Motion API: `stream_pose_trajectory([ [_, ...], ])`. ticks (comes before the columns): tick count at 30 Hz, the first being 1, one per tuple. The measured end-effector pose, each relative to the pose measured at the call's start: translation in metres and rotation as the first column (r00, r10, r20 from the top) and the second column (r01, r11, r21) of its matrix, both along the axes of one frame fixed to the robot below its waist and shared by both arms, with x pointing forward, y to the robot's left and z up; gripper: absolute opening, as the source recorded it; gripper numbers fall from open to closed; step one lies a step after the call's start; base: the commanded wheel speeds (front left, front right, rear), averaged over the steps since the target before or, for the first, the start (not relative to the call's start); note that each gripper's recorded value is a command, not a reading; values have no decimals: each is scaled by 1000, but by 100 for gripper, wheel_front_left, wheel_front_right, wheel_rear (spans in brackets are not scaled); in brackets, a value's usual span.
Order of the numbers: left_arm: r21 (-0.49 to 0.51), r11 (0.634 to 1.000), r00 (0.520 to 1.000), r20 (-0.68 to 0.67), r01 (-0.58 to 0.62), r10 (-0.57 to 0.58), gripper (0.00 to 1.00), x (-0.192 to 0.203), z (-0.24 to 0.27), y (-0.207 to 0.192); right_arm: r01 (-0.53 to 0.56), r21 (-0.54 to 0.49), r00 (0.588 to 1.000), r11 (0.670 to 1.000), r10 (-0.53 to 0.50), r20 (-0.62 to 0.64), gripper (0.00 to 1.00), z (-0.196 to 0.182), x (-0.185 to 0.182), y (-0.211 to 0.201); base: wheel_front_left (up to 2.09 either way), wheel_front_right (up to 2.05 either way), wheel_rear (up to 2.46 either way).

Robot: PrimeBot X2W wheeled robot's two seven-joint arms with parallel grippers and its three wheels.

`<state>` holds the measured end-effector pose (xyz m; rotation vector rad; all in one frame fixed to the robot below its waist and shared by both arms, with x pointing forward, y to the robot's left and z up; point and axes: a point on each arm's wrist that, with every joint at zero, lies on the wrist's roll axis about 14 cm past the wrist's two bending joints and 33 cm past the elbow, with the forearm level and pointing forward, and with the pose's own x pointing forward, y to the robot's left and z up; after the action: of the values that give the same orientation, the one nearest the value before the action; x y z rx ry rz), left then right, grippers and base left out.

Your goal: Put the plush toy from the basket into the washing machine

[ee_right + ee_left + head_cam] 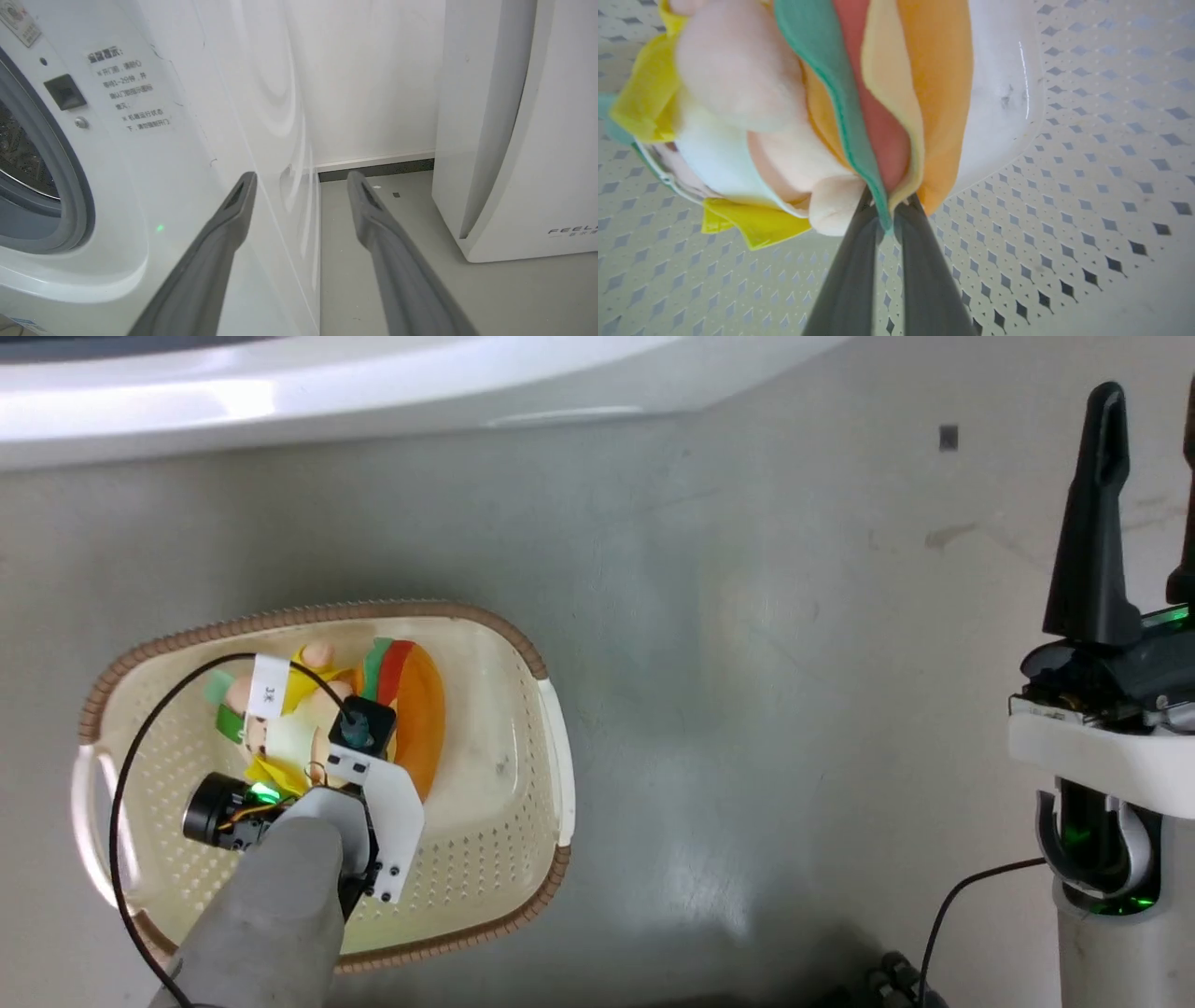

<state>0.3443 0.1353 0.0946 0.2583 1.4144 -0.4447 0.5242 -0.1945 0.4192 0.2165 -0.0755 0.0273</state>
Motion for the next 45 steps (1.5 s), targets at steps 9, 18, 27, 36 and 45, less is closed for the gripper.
stream_pose_trajectory([
  [9, -79, 996, 992, 120, -30, 39, 0, 6, 42, -15, 8, 13, 1000, 1000, -8, 30, 100, 31, -16, 0, 0, 0, 0],
  [18, -133, 987, 958, 258, -90, 122, 0, 7, 92, -10, -3, 32, 998, 999, 1, 60, 100, 60, -38, 7, 0, 0, 0],
  [27, -189, 975, 892, 412, -118, 188, 0, -1, 141, -4, -23, 51, 994, 998, 18, 108, 100, 93, -64, 16, 0, 0, 0],
  [36, -244, 960, 768, 585, -140, 261, 0, 16, 195, 2, -45, 60, 986, 997, 35, 163, 100, 122, -89, 23, 0, 0, 0],
  [45, -293, 950, 559, 772, -110, 303, 0, 47, 263, 8, -70, 70, 980, 995, 55, 192, 100, 136, -104, 30, 0, 0, 0],
])
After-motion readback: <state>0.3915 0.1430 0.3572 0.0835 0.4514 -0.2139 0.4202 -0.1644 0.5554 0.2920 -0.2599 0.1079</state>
